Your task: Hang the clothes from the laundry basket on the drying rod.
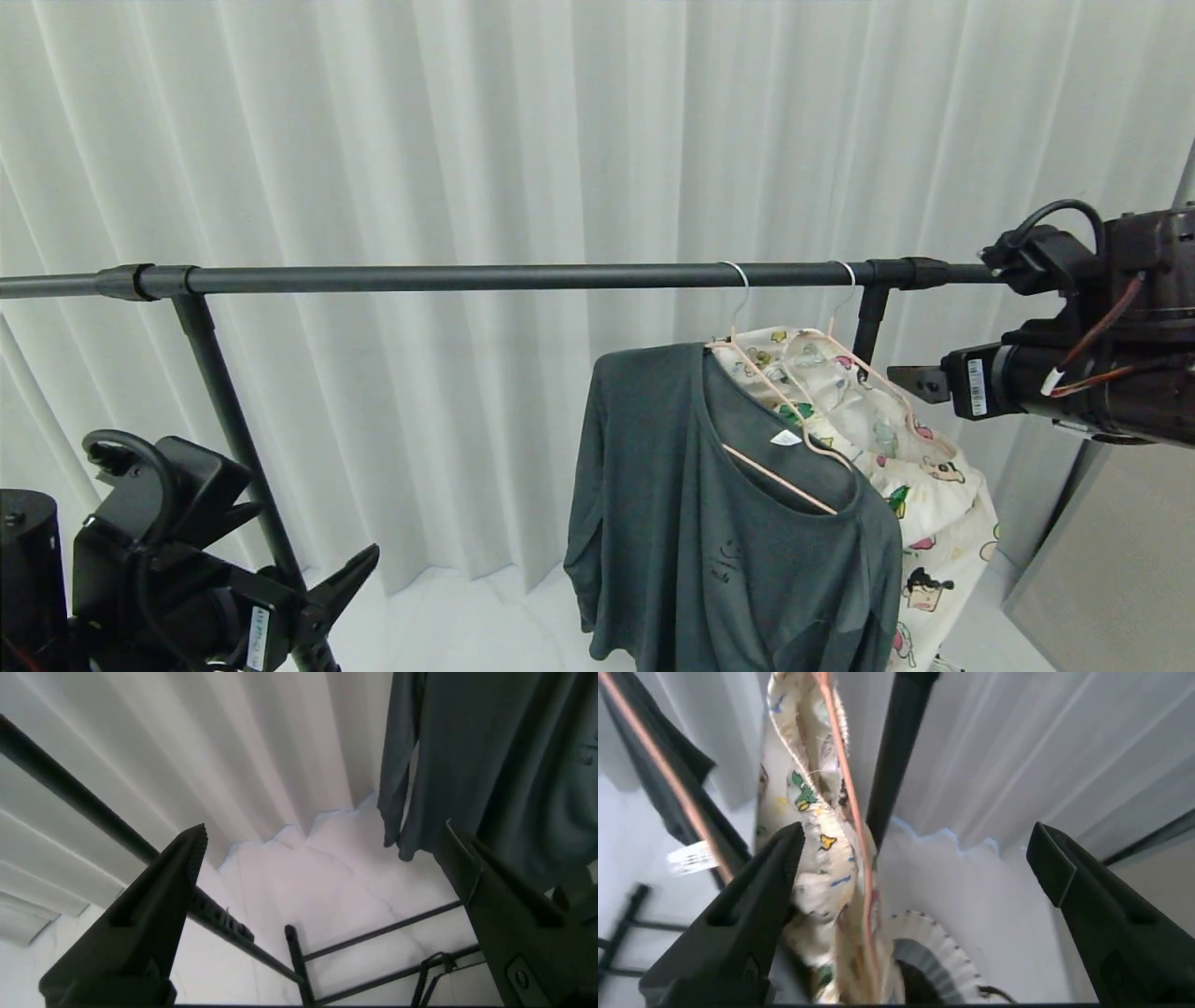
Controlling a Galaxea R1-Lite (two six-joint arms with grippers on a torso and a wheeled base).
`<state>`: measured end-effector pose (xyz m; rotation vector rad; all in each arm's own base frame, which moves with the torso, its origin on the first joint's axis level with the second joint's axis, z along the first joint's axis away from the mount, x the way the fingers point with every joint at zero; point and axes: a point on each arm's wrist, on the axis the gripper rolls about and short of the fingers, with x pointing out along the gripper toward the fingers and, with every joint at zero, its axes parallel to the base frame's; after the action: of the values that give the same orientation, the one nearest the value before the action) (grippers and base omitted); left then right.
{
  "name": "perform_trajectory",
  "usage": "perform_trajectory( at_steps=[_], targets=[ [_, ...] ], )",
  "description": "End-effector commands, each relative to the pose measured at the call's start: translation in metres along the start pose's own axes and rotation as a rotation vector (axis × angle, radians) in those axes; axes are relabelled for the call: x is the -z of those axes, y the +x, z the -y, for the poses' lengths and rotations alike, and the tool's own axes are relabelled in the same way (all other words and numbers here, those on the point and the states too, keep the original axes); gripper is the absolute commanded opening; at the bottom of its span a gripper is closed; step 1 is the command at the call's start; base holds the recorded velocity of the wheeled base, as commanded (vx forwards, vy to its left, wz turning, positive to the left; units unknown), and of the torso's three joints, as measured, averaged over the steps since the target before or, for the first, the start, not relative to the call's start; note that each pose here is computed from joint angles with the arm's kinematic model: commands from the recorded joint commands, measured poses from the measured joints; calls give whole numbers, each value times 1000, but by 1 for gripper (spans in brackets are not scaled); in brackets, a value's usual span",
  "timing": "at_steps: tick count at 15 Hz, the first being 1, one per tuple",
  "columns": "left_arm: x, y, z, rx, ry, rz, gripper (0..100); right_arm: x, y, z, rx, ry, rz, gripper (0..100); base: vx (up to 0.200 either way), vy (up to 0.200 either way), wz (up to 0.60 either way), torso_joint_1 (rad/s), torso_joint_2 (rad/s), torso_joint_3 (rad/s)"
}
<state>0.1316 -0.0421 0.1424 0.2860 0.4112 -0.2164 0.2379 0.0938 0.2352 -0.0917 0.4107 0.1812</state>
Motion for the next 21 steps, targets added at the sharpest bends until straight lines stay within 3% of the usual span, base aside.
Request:
perform_trajectory(
  at_steps=[1,6,8,14,17,21],
  targets=[
    [0,1,-4,-42,-11,-8,100,-3,-30,7,5,28,68,100,0,0,0,0,0,0],
    [-1,-1,-22,-196,-62,-18,100,5,-63,43,147,28,120,100,0,0,0,0,0,0],
    [-6,-2,-31,-253,-89,-7,100,11,-75,51,190,27,131,100,-200,0,0,2,5,2],
    [-9,-11,-37,-295,-105,34,100,51,-98,51,196,20,93,100,-200,0,0,-1,4,6],
    [-10,-11,-37,-298,-105,37,100,60,-103,51,201,14,86,100,-200,0,0,2,4,4],
    [-7,-15,-36,-300,-106,42,100,80,-106,53,324,-12,30,100,-200,0,0,4,2,5]
  ],
)
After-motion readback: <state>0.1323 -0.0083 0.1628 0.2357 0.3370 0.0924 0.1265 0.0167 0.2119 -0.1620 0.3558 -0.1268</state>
